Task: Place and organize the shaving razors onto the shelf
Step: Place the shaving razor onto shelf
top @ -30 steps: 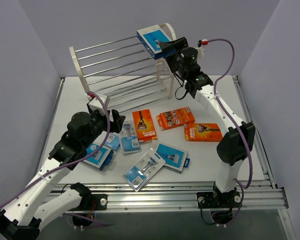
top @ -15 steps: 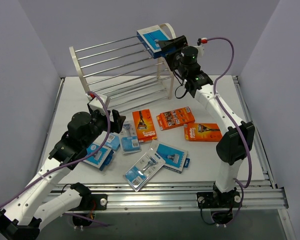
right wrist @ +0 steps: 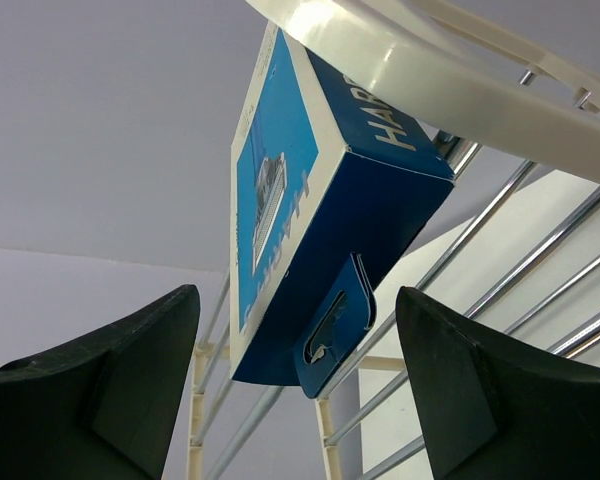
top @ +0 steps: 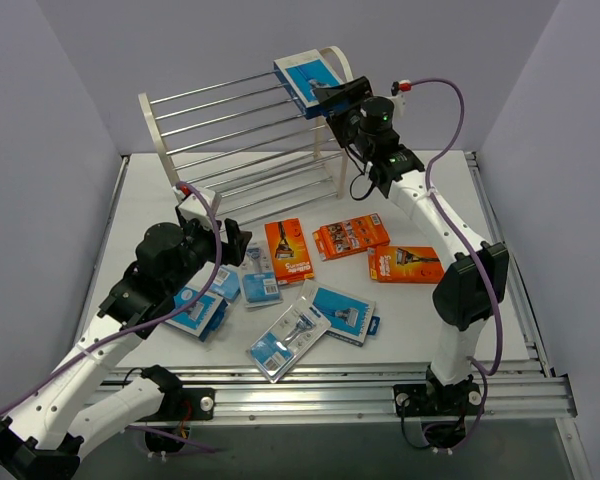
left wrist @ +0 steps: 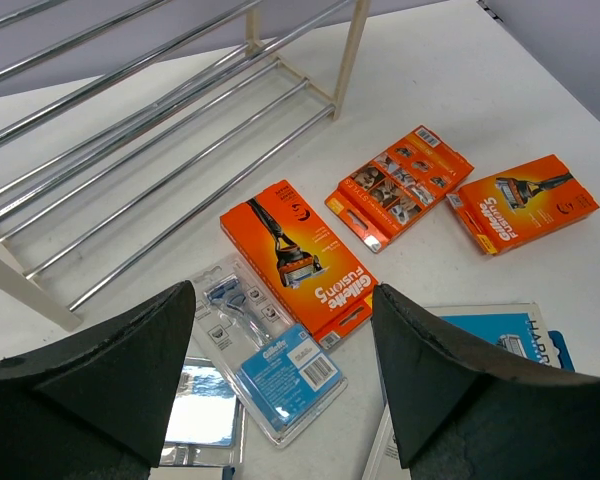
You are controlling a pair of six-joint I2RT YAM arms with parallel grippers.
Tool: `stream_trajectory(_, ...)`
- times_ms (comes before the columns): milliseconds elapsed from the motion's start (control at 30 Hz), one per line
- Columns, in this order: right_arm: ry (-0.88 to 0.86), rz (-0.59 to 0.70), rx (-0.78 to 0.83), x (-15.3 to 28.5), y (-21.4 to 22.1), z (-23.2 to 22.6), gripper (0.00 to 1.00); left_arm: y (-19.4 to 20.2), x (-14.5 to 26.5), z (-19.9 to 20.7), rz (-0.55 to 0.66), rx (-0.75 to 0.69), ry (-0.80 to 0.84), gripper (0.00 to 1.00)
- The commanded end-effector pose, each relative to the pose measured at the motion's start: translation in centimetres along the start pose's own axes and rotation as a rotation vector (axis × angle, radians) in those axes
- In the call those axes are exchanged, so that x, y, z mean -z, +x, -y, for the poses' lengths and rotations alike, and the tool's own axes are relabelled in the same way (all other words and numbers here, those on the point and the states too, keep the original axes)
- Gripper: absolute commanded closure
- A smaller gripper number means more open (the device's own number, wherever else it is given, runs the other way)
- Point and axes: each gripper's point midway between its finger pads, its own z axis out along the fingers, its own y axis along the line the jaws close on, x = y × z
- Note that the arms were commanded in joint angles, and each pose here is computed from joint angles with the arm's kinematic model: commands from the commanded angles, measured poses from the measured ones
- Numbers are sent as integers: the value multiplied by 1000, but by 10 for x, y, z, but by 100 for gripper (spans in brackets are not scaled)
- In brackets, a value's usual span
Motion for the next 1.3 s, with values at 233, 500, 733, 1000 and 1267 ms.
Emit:
stream_trajectory(233, -112, 25, -6, 31, -23, -47, 25, -26, 4, 6, 56, -6, 22, 20)
stream_trajectory(500, -114, 24, -5, 38, -24, -49, 24, -25, 4, 6, 52, -7, 23, 20)
stream_trajectory(733, -118, 24, -3, 42, -25, -50, 24, -26, 4, 7, 53, -6, 23, 20)
stream_trajectory(1000, -140, 31, -9, 39, -30, -58, 24, -25, 4, 6, 50, -7, 21, 20)
stream_trajectory(1267, -150, 34, -18, 26, -29, -59, 24, -24, 3, 6, 47, -8, 21, 20)
